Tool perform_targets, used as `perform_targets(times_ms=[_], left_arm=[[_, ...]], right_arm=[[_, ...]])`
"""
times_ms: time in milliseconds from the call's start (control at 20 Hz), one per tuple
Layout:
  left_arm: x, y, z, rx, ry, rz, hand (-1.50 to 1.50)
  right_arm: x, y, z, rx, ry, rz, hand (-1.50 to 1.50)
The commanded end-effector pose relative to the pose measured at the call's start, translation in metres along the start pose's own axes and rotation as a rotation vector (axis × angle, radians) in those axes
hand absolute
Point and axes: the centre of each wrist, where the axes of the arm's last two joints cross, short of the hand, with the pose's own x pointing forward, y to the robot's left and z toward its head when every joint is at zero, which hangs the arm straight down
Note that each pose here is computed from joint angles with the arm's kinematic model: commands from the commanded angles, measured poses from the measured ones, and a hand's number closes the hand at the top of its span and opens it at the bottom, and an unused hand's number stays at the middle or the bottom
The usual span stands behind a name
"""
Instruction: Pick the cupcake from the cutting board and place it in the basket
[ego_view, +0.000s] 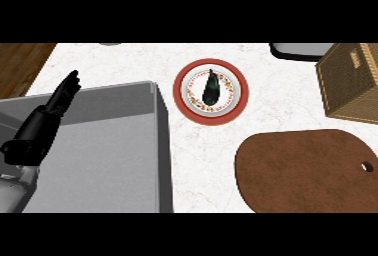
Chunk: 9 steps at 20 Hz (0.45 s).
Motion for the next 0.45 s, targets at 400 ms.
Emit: perform_targets(times_ms=[400], left_arm=[[0.007, -0.001, -0.005, 0.014, -0.046, 0.025, 0.00]], right_arm=[[-0.028, -0.044, 0.067, -0.345, 0.083, -0.328, -1.50]])
